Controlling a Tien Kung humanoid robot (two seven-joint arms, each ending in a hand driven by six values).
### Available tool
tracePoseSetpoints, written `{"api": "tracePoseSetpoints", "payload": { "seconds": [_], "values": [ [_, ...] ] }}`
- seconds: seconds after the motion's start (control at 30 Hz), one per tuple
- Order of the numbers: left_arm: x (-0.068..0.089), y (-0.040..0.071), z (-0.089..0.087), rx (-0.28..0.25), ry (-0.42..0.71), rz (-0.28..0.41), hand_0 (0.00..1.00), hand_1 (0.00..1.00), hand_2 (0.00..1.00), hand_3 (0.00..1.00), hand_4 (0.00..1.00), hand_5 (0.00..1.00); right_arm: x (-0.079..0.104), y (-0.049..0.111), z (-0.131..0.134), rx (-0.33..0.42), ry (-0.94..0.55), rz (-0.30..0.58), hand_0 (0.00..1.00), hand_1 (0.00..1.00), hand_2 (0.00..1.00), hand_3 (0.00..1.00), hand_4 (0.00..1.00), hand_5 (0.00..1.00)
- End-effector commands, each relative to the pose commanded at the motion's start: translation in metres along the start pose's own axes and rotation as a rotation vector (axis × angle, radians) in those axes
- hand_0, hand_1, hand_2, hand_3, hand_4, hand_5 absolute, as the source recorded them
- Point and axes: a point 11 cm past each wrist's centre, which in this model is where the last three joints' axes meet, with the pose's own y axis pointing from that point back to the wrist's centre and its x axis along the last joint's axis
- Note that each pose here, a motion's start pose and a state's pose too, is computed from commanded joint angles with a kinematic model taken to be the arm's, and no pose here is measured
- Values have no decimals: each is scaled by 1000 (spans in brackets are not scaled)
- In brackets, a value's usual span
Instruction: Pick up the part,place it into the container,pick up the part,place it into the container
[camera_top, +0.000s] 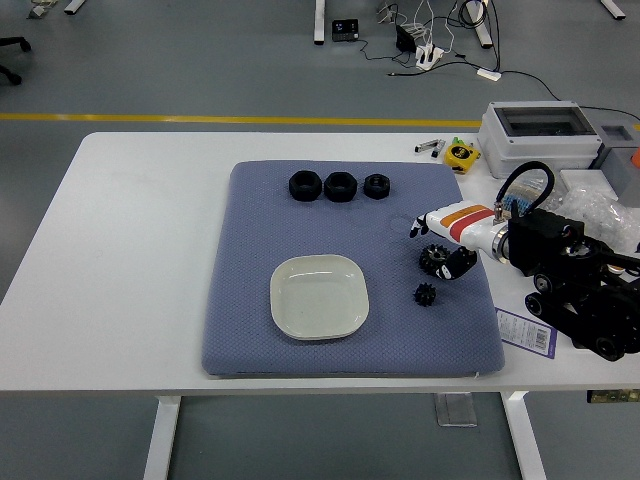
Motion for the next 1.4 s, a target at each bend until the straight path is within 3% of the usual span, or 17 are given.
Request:
{"api": "tracePoseSetpoints", "payload": {
  "seconds": [0.03, 0.63, 1.2, 1.23, 1.4],
  "values": [
    [0, 0, 0, 0, -1, 0, 715, 622, 645, 563, 618, 682, 0, 0, 1, -1, 4, -2, 724, 717, 748, 771, 829, 112],
    [-3, 0, 2, -1, -12, -8, 713, 621, 645, 562, 616, 683, -4, -1, 10, -23, 63, -11, 726, 724, 759, 785, 839, 51],
    [-4, 0, 4, -3, -16, -11, 714, 623, 647, 562, 613, 682, -13, -1, 8, -9, 84, -31, 724, 718, 754, 780, 844, 48],
    [-4, 0, 4, -3, -16, -11, 714, 622, 647, 562, 612, 682, -14, -1, 8, -8, 85, -30, 654, 656, 701, 719, 832, 48],
    [-4, 1, 4, -3, -17, -12, 714, 622, 647, 562, 612, 682, -18, -2, 8, -3, 78, -30, 654, 656, 701, 719, 832, 48]
  ]
}}
